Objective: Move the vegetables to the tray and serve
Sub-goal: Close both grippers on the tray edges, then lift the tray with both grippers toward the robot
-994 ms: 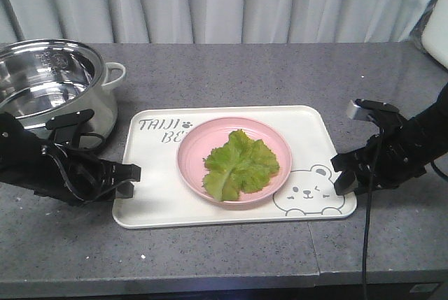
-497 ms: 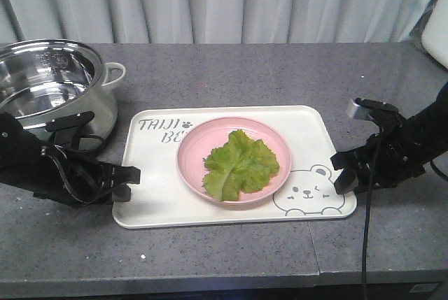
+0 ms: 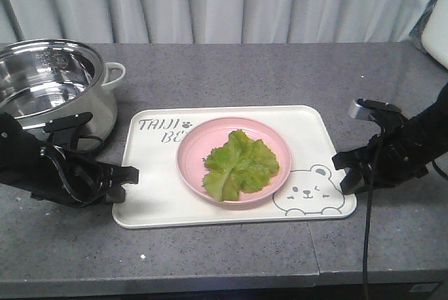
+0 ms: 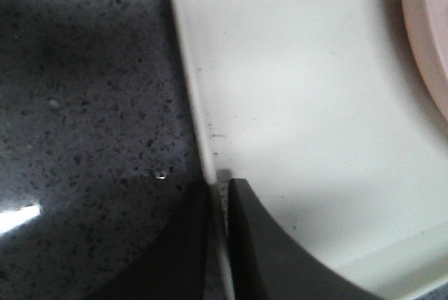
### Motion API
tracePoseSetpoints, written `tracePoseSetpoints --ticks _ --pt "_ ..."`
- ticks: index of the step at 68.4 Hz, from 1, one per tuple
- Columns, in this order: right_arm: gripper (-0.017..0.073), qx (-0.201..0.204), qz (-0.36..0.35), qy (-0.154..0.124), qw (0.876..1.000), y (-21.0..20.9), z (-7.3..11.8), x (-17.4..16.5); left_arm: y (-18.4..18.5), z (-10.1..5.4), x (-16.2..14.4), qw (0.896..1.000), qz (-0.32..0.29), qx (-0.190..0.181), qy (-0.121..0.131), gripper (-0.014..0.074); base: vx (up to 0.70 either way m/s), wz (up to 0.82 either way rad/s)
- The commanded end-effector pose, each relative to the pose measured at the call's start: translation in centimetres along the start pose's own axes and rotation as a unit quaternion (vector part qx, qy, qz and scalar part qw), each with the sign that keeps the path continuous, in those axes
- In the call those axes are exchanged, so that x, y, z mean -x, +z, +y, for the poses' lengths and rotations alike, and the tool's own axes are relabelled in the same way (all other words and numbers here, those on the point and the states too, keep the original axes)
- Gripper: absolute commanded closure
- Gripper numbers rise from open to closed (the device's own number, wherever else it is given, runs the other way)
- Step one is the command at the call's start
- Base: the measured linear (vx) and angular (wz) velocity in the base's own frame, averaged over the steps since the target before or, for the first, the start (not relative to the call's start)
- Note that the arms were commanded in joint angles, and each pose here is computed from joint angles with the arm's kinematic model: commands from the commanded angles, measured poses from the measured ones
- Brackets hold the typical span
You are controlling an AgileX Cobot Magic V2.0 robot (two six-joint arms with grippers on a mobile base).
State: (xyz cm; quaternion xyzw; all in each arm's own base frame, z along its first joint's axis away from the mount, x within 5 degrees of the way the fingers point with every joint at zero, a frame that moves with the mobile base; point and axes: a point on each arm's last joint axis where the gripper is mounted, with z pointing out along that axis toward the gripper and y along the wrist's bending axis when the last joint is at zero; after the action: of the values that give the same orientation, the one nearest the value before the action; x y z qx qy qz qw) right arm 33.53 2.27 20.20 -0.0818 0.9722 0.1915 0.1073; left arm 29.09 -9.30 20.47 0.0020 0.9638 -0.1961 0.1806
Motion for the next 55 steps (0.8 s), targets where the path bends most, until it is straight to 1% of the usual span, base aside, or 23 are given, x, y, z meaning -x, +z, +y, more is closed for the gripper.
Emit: tracePoseSetpoints --ticks 1,11,19,24,37,55 --pt "0.0567 0.009 -0.014 -0.016 1.0 -1.1 0.6 0.3 -1.0 -0.8 0.3 1.0 -0.01 -0.015 0.007 0.06 0.0 0.0" --pt "0.0564 0.013 -0.008 -0.017 1.0 -1.2 0.8 0.1 -2.0 -1.1 0.3 0.999 -0.022 -0.017 0.015 0.06 0.0 0.0" --pt "0.0565 0.014 -0.013 -0.02 1.0 -1.8 1.1 0.1 -3.3 -1.3 0.3 0.999 -0.037 -0.014 0.034 0.06 0.0 0.0" --pt "0.0565 0.016 -0.022 -0.02 0.999 -2.5 1.4 0.0 -3.9 -1.5 0.1 0.998 -0.039 -0.014 0.04 0.06 0.0 0.0" --pt "0.0564 0.027 -0.049 -0.022 0.998 -5.2 3.0 -0.6 -5.4 -2.0 -0.5 0.998 -0.035 -0.023 0.049 0.06 0.0 0.0" --pt "0.0564 0.033 -0.074 -0.031 0.996 -8.7 5.0 -2.0 -7.7 -2.6 -1.0 0.996 -0.055 -0.034 0.063 0.06 0.0 0.0"
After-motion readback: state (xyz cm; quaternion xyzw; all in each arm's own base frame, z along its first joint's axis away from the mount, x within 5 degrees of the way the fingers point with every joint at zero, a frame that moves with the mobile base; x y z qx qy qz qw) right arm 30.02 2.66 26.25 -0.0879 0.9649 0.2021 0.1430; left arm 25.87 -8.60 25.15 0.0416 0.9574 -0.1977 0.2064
